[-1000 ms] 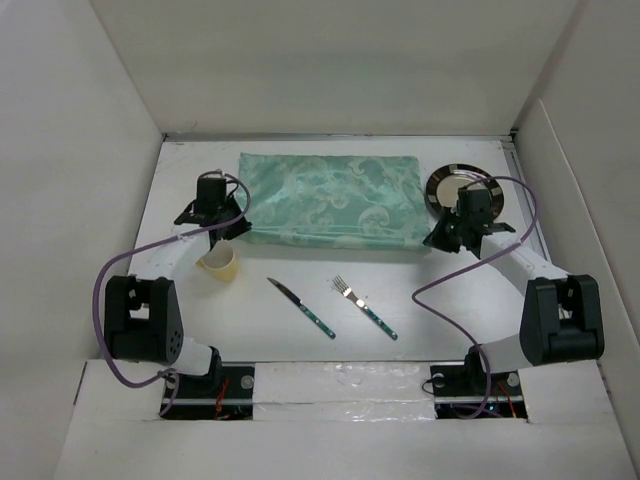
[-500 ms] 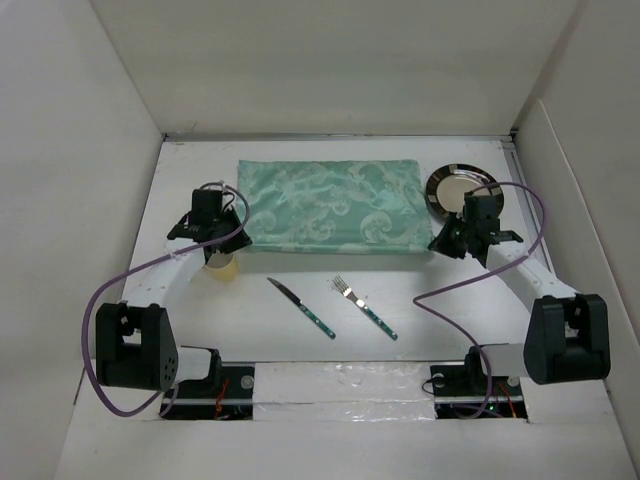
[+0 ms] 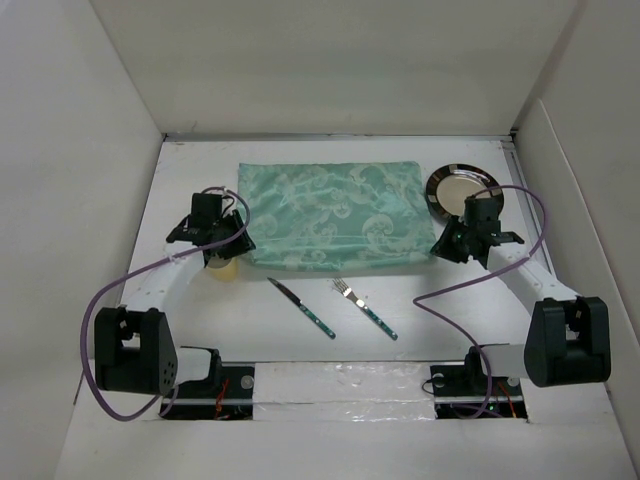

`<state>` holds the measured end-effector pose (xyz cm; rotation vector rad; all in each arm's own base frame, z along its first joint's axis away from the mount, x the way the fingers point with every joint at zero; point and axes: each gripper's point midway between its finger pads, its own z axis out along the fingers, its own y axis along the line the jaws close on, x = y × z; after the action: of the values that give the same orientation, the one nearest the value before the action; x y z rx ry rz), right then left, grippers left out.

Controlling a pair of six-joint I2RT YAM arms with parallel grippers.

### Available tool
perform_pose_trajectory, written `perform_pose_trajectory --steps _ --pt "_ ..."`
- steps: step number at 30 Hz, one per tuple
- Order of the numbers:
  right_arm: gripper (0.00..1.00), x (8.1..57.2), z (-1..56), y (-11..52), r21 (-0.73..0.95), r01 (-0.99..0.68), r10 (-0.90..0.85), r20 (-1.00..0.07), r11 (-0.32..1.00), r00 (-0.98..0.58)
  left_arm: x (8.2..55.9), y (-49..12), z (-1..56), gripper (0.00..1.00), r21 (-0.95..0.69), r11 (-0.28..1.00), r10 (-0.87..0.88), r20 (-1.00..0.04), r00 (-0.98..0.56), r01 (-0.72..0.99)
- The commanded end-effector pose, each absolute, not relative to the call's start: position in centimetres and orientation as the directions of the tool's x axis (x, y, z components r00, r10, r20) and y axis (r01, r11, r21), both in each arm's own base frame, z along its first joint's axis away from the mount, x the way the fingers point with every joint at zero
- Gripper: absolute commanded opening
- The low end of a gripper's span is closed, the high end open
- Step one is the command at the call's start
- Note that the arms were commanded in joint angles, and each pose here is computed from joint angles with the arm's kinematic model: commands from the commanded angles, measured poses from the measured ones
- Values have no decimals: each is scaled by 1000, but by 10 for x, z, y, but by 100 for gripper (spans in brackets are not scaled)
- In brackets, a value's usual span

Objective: Set the dinner table for one person

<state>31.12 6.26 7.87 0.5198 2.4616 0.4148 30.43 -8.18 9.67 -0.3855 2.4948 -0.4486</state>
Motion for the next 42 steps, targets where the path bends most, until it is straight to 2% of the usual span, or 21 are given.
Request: perform_pose_trajectory --steps 1,9,13,14,15,17,18,23,25,26,28,29,31,32,33,35,36,37,39,40,42 --pt "26 309 84 54 381 280 451 -502 881 -738 308 -83 125 27 -415 899 -367 -533 -763 -142" --pt "36 319 136 50 375 274 456 -586 885 -670 326 -88 216 22 -463 885 -376 -649 -661 -48" --pt "39 319 176 71 385 188 410 -651 904 -639 330 -91 266 15 -483 875 -382 -709 -593 14" --pt "37 319 185 78 393 160 400 -665 905 -630 331 -91 289 11 -485 873 -385 -738 -554 39" --pt "23 316 197 93 407 102 377 -683 908 -626 331 -91 298 8 -485 873 -387 -750 -537 47" --pt "4 316 222 116 442 16 360 -709 897 -606 330 -88 335 0 -481 873 -394 -793 -465 81" --pt "0 311 229 142 460 -57 329 -711 886 -621 329 -88 347 0 -478 873 -394 -806 -442 95" --pt "0 300 275 251 546 -271 283 -724 793 -629 315 -81 407 0 -474 872 -415 -849 -328 122" --pt "0 301 278 302 533 -320 237 -732 783 -639 309 -85 427 0 -493 855 -435 -852 -293 164" --pt "0 298 255 317 512 -321 191 -717 797 -670 308 -88 431 0 -495 849 -434 -853 -289 186" --pt "0 304 271 354 515 -360 181 -732 778 -657 304 -95 443 0 -509 828 -443 -851 -281 235" --pt "0 301 249 381 499 -371 130 -715 783 -687 300 -100 456 0 -508 815 -446 -857 -257 279" --pt "0 303 270 416 512 -414 125 -728 753 -674 293 -105 470 1 -506 797 -448 -861 -240 329" --pt "1 304 268 429 507 -422 112 -729 751 -676 288 -107 482 5 -499 791 -450 -866 -217 354" --pt "13 301 241 453 481 -431 56 -714 764 -698 284 -108 486 8 -499 785 -452 -867 -211 367" --pt "30 303 255 480 469 -463 34 -729 752 -684 274 -117 493 16 -496 769 -451 -868 -209 403" --pt "45 301 222 499 433 -466 -23 -713 772 -700 271 -120 493 19 -497 764 -450 -867 -213 412" --pt "50 301 241 511 439 -482 -22 -722 759 -692 268 -120 494 20 -500 759 -453 -866 -213 417" --pt "58 302 230 528 412 -489 -52 -721 769 -691 260 -130 490 20 -501 745 -445 -865 -232 440" --pt "60 300 197 537 377 -483 -102 -697 790 -710 258 -133 489 20 -503 739 -443 -864 -239 448" --pt "64 304 208 551 402 -499 -84 -709 767 -700 254 -137 483 21 -501 741 -433 -866 -252 448"
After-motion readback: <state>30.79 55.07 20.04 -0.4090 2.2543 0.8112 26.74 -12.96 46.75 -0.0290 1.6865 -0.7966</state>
